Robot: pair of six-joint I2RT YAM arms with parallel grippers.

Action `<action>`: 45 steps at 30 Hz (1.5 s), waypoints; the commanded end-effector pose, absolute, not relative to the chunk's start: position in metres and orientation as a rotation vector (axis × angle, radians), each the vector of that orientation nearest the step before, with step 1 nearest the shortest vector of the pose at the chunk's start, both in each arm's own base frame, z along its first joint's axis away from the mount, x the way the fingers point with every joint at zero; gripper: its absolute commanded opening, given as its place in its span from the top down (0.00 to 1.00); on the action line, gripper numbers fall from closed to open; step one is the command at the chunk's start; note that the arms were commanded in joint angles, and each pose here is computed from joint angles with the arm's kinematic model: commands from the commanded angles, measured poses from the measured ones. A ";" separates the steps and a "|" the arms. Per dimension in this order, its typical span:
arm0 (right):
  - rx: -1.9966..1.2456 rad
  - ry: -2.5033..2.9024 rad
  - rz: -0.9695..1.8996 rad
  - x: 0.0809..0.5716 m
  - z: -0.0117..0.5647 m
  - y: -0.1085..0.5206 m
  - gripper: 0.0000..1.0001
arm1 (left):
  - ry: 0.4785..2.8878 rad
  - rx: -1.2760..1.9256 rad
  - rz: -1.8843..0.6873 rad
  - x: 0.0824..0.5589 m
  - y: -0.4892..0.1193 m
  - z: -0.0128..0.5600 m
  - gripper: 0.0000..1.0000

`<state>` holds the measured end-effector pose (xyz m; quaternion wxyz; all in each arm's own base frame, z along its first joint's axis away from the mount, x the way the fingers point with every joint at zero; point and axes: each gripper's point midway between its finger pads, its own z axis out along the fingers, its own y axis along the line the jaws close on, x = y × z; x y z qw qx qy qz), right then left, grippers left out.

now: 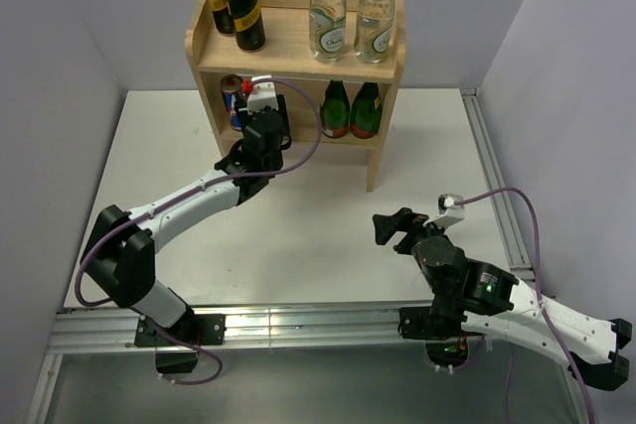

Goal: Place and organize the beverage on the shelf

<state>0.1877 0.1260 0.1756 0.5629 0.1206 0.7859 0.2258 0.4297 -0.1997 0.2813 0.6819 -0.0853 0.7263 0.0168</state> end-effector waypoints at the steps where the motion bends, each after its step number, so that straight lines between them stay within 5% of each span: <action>1: 0.297 1.829 0.528 0.190 0.180 0.125 0.00 | 1.614 -0.227 0.112 0.437 -0.184 0.283 0.73; 2: 0.298 1.828 0.529 0.190 0.181 0.126 0.00 | 1.608 -0.229 0.116 0.438 -0.184 0.286 0.55; 6: 0.300 1.826 0.532 0.190 0.181 0.125 0.00 | 1.598 -0.237 0.130 0.440 -0.183 0.288 0.20; 10: 0.299 1.827 0.535 0.190 0.181 0.126 0.00 | 1.576 -0.249 0.126 0.441 -0.181 0.293 0.10; 45: 0.296 1.827 0.533 0.190 0.180 0.126 0.00 | 1.558 -0.349 0.240 0.461 -0.169 0.273 0.16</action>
